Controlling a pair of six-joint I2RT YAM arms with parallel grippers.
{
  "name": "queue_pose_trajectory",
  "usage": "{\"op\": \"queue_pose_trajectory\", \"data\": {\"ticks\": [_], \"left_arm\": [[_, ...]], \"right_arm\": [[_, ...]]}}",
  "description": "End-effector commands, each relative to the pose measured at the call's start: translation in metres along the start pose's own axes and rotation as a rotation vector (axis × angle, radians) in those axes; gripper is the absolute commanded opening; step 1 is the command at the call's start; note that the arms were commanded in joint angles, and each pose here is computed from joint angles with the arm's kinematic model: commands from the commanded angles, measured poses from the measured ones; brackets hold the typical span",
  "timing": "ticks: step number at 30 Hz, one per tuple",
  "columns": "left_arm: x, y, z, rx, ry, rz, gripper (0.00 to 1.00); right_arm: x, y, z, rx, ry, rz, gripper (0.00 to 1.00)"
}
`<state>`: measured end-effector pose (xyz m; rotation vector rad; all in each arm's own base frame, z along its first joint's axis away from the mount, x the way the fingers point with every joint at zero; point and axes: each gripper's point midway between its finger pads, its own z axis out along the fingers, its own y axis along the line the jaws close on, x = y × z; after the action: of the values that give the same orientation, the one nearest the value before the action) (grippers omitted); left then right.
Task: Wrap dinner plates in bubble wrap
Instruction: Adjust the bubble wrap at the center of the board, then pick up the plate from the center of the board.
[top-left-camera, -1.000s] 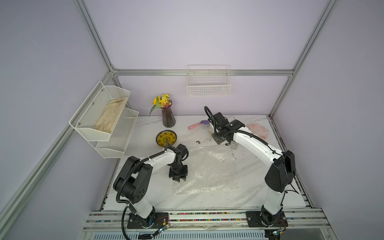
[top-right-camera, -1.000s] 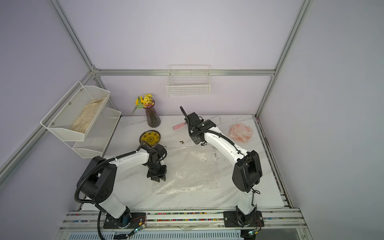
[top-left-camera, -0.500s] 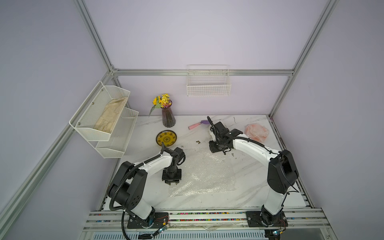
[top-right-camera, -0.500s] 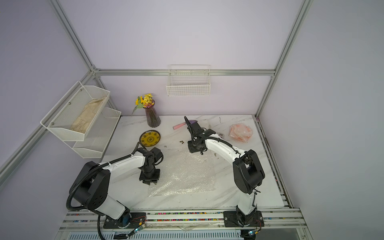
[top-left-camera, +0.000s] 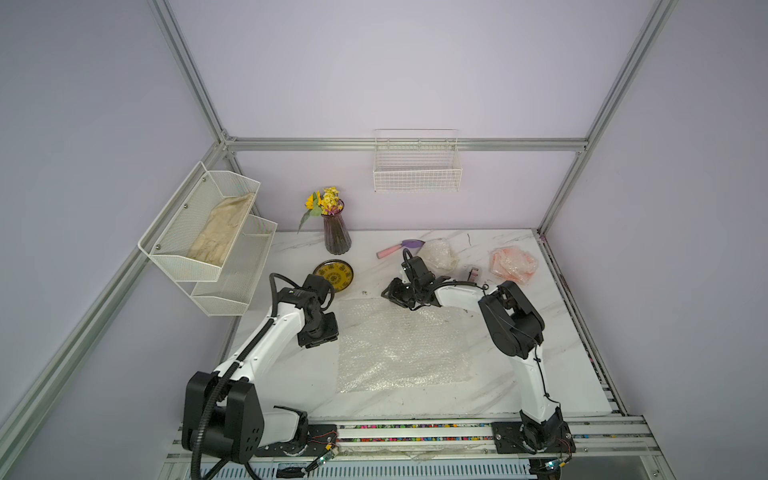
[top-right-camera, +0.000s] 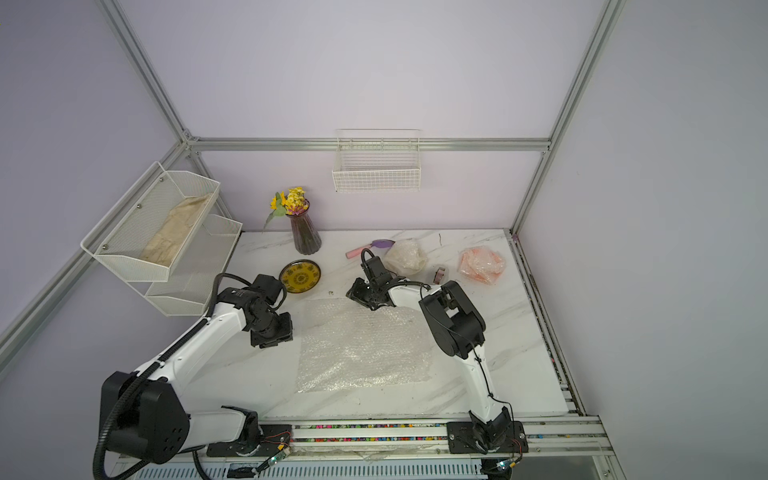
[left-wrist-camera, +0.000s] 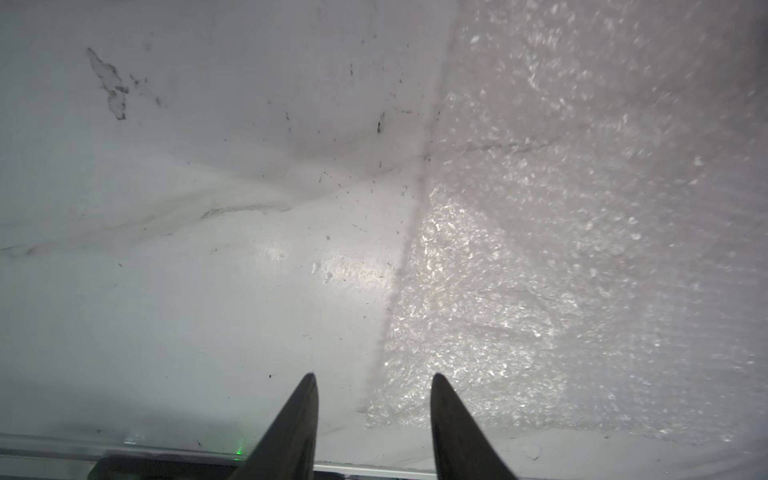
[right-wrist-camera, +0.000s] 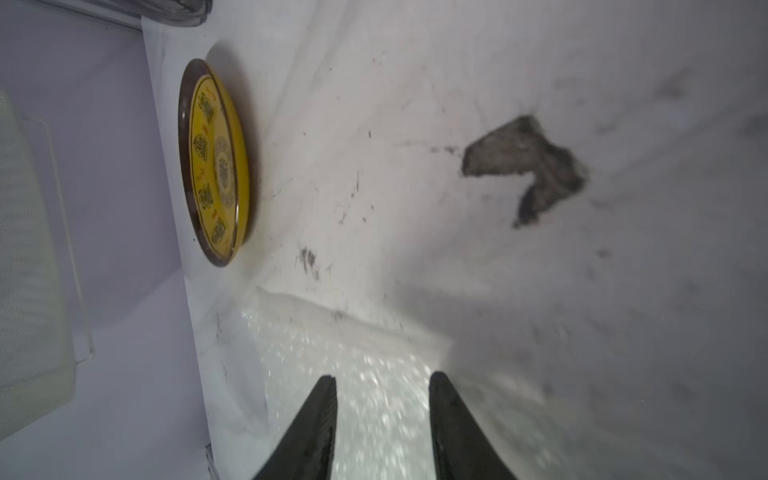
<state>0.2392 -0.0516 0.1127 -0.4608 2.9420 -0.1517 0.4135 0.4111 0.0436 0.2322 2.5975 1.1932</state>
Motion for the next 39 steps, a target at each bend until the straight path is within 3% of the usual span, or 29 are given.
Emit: {"op": "queue_pose_trajectory", "data": {"ticks": [1,13,20,25,28,32,39], "left_arm": [[-0.021,-0.009,-0.029,0.079,-0.09,0.017,0.47],[0.002,-0.022,-0.03,0.213,-0.056,-0.018,0.51],[0.013,-0.026,-0.029,0.253,-0.029,-0.016,0.51],[0.021,-0.027,-0.023,0.266,0.001,-0.036,0.51],[0.025,-0.029,-0.017,0.28,0.025,-0.048,0.51],[0.027,-0.034,-0.01,0.284,0.037,-0.055,0.5],[0.029,-0.056,0.011,0.292,0.072,-0.033,0.49]], "right_arm": [[-0.016,0.062,0.022,-0.23,-0.056,0.067,0.4],[-0.018,0.054,0.1,-0.2,-0.068,0.114,0.39],[-0.022,0.033,0.114,-0.128,-0.113,0.144,0.25],[-0.028,0.032,0.122,-0.105,-0.122,0.146,0.24],[-0.029,0.034,0.129,-0.104,-0.109,0.143,0.18],[-0.034,0.043,0.123,-0.109,-0.12,0.126,0.02],[-0.042,0.084,0.066,-0.129,-0.107,0.025,0.0]]}}
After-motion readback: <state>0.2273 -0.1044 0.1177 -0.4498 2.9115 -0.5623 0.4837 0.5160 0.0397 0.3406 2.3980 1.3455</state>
